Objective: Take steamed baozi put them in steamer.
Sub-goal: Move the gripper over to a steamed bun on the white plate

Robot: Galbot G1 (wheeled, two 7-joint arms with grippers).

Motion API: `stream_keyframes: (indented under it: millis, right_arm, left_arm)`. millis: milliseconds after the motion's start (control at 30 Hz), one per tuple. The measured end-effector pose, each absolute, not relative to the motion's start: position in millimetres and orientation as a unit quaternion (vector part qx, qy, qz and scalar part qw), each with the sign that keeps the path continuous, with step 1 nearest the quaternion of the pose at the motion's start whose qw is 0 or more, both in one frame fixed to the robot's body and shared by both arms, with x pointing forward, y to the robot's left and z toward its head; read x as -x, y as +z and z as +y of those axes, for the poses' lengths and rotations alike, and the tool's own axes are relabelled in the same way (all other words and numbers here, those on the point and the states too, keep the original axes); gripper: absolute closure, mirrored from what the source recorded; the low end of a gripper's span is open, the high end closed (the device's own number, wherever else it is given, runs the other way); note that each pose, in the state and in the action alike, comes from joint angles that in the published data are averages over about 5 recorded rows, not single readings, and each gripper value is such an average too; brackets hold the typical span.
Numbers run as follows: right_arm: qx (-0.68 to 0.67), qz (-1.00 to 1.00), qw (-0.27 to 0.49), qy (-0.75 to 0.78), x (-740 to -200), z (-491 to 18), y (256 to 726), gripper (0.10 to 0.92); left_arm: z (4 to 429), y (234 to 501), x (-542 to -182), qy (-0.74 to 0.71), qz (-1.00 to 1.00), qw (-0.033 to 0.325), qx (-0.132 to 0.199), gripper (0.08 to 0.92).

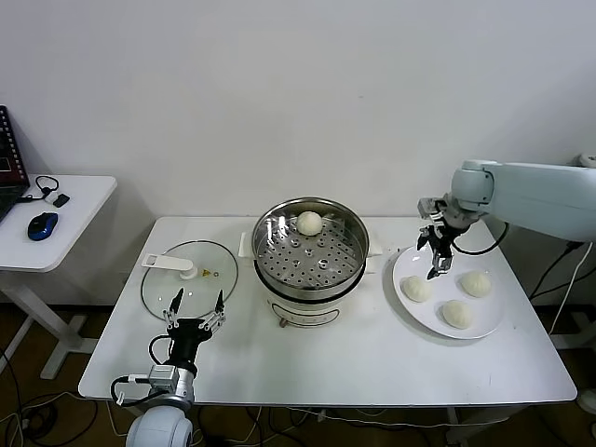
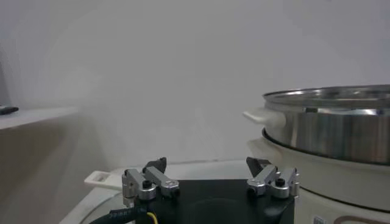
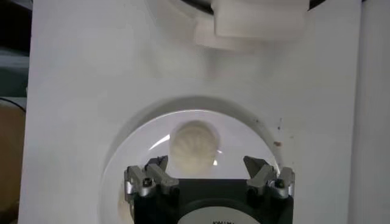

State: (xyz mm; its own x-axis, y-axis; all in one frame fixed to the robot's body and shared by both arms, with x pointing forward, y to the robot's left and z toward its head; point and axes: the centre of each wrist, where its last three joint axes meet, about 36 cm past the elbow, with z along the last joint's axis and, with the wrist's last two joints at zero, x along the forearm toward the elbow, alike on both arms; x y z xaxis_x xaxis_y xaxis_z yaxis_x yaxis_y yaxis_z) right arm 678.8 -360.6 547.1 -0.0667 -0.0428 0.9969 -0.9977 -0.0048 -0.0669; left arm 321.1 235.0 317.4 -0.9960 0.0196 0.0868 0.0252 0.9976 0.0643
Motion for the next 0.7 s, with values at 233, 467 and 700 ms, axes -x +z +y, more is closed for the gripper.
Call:
stream_keyframes:
  millis: [233, 467, 700]
  right_arm:
    - [-0.496, -0.520, 0.477, 0.506, -679, -364, 525, 0.200]
    - [-0.498, -0.517, 0.479, 0.506, -679, -363, 505, 0.200]
    - [-0.499, -0.515, 0.478, 0.507, -680, -362, 490, 0.200]
  left_arm:
    - [236, 316, -320, -0.034, -0.998, 0.046, 0.012, 0.177]
    - [236, 314, -320, -0.035, -0.998, 0.047, 0.012, 0.177]
    - [236, 313, -320, -0.038, -0.998, 0.047, 0.011, 0.177]
